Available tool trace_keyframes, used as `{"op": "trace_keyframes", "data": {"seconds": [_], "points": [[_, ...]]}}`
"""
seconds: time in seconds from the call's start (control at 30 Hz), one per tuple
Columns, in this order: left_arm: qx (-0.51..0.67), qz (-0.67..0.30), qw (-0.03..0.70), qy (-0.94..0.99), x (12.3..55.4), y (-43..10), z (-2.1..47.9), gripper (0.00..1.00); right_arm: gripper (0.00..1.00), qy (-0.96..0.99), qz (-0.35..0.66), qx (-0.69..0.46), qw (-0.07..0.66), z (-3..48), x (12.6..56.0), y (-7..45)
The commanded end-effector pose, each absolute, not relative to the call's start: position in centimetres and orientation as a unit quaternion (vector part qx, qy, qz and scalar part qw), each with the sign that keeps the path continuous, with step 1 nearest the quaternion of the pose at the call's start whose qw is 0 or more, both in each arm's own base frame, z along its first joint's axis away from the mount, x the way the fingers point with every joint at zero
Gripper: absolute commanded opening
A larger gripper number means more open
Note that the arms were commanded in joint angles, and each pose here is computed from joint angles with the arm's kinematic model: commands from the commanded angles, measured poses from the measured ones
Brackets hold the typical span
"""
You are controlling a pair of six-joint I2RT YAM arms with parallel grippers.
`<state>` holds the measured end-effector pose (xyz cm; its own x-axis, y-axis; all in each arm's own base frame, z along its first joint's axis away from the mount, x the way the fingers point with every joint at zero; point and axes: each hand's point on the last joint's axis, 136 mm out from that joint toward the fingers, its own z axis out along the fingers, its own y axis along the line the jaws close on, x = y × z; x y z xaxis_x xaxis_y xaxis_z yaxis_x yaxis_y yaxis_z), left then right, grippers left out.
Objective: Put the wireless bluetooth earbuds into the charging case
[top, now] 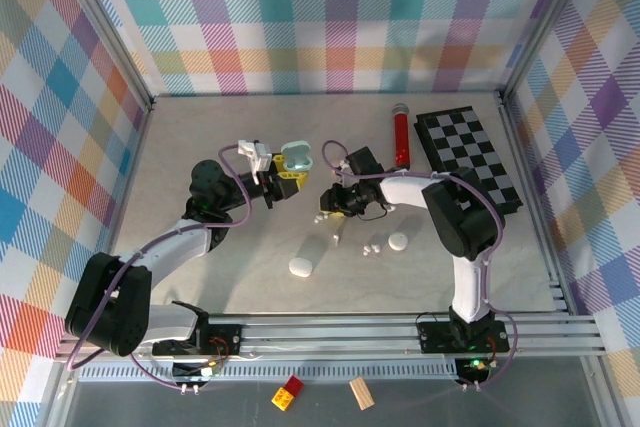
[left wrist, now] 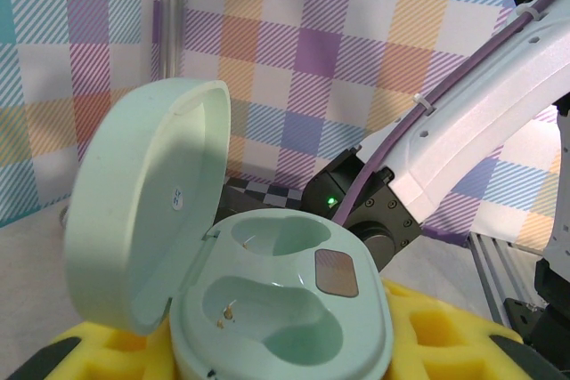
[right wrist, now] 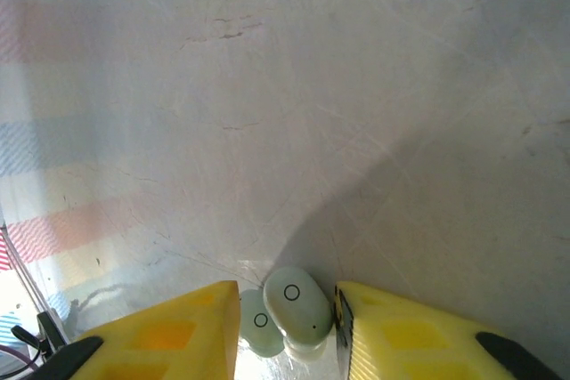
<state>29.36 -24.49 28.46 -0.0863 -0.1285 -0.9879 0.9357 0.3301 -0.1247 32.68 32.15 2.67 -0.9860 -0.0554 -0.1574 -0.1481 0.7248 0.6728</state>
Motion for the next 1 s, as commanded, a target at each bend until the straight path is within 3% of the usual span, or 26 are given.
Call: {"op": "trace_keyframes", "data": {"seconds": [0.0,0.4,0.63,0.97], "points": [[0.362,-0.453,0.593,0.558,28.9,-24.2,29.6,0.27,0.30,0.933,0.353,-0.059,0.045,1.3,32.2,32.1],[0.362,-0.450,0.595,0.559,29.0,-24.1,29.5,0.27,0.20,0.940,0.333,-0.047,0.061,1.7,32.5,31.3],[0.361,-0.446,0.596,0.561,29.2,-24.1,29.2,0.27,0.19,0.947,0.300,-0.031,0.111,3.2,33.2,29.5],[0.356,-0.423,0.610,0.568,29.8,-23.9,28.7,0.27,0.19,0.962,0.178,0.049,0.203,4.8,34.0,23.3]]}}
